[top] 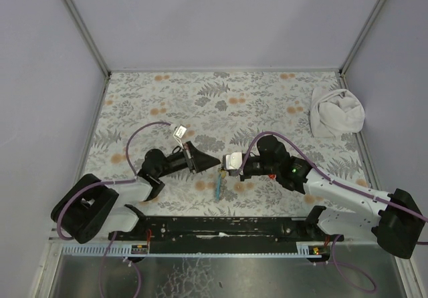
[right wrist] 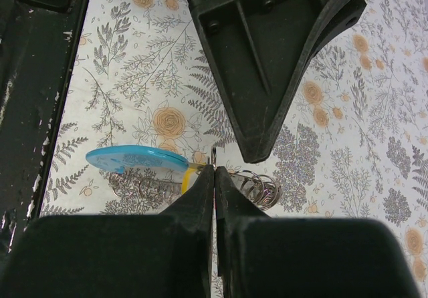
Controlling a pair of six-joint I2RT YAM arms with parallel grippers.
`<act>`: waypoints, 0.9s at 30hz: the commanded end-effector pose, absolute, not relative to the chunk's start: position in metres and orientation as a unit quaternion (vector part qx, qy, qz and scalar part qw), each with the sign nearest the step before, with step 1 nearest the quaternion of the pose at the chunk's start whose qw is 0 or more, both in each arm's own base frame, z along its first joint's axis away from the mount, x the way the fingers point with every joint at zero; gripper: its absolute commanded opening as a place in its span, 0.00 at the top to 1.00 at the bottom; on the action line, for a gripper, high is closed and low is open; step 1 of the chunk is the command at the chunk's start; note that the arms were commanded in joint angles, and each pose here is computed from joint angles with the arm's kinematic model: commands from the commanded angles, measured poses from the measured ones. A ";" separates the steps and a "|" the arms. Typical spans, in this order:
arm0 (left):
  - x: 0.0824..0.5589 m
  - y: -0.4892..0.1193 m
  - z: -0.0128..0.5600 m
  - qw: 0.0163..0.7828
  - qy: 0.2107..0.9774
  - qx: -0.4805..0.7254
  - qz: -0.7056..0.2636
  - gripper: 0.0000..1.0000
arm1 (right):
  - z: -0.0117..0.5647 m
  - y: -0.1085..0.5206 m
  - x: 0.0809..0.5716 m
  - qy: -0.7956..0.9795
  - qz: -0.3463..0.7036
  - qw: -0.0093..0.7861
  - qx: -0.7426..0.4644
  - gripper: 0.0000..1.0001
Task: Put the keys on the keyring
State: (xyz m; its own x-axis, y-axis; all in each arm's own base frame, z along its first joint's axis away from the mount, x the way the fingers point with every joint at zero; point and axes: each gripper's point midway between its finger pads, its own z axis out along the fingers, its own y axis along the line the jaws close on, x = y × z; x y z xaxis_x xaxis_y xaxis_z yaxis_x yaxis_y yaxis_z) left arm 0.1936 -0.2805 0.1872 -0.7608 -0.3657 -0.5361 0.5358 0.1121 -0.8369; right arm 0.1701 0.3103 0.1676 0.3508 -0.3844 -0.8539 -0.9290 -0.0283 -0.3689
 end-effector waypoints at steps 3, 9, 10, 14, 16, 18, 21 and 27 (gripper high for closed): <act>0.201 -0.282 0.178 0.353 0.685 0.075 -0.633 0.73 | 0.197 0.315 0.172 0.466 0.278 0.521 -0.659 1.00; 0.201 -0.287 0.183 0.351 0.682 0.095 -0.635 0.65 | 0.194 0.315 0.172 0.468 0.276 0.511 -0.666 1.00; 0.200 -0.286 0.184 0.354 0.679 0.099 -0.635 0.63 | 0.193 0.315 0.173 0.469 0.275 0.509 -0.667 1.00; 0.192 -0.281 0.189 0.375 0.668 0.121 -0.631 0.60 | 0.193 0.315 0.173 0.469 0.274 0.508 -0.668 1.00; 0.187 -0.279 0.188 0.390 0.665 0.149 -0.619 0.60 | 0.193 0.315 0.173 0.469 0.275 0.508 -0.668 1.00; 0.181 -0.276 0.189 0.403 0.657 0.181 -0.611 0.59 | 0.194 0.315 0.173 0.469 0.273 0.509 -0.668 1.00; 0.174 -0.272 0.184 0.427 0.649 0.227 -0.587 0.58 | 0.194 0.315 0.174 0.469 0.273 0.510 -0.667 1.00; 0.166 -0.270 0.174 0.451 0.645 0.286 -0.547 0.57 | 0.194 0.317 0.175 0.472 0.276 0.509 -0.665 1.00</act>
